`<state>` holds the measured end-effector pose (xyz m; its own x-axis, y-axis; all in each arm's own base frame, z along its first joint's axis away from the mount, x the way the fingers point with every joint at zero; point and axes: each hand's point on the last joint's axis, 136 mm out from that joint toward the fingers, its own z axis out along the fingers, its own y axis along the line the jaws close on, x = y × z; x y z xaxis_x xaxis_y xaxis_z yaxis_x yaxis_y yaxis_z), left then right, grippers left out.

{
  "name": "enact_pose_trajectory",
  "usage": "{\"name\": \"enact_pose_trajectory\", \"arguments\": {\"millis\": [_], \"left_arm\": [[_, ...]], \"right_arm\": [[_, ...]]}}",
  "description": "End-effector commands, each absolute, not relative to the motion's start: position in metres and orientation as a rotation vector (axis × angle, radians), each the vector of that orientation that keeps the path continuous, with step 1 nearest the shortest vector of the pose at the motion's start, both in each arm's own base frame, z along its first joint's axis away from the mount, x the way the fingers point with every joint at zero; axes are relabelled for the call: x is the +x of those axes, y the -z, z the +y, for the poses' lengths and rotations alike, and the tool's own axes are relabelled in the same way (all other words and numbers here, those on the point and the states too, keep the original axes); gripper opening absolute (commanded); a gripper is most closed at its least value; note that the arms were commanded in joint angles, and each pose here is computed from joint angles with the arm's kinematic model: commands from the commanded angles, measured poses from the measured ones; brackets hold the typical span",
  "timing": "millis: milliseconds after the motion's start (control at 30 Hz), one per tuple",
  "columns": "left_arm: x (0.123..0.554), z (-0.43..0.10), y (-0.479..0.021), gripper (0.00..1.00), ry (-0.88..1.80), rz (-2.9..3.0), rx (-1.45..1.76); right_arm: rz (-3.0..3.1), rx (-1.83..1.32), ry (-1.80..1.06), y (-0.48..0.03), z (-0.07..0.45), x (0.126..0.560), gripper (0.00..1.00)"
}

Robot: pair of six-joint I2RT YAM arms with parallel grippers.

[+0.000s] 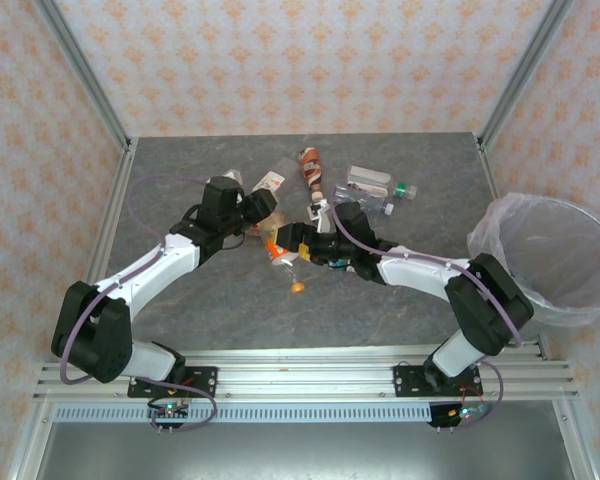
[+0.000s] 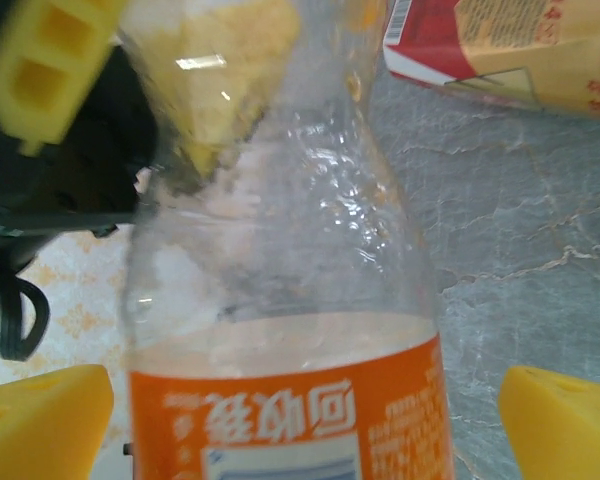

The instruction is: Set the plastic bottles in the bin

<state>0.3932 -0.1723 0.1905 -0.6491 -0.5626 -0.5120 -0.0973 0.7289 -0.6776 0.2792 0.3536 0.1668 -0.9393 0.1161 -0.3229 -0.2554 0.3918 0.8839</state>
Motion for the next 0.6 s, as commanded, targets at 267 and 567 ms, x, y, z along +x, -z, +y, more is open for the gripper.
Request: {"name": "enact_pose_trajectory", "arguments": {"millis": [267, 567], "left_arm": [[0.402, -0.1924, -0.2115, 0.6, 0.901, 2.133, -0.418], [0.3988, -0.1955, -0.2124, 0.6, 0.924, 2.141, -0.401]], "right_arm": [[2.23, -0.25, -1.623, -0.1804, 0.3664, 0.279, 0.93], [2.207, -0.257, -1.624, -0.1829, 0.3666, 0.2803, 0.66]]}}
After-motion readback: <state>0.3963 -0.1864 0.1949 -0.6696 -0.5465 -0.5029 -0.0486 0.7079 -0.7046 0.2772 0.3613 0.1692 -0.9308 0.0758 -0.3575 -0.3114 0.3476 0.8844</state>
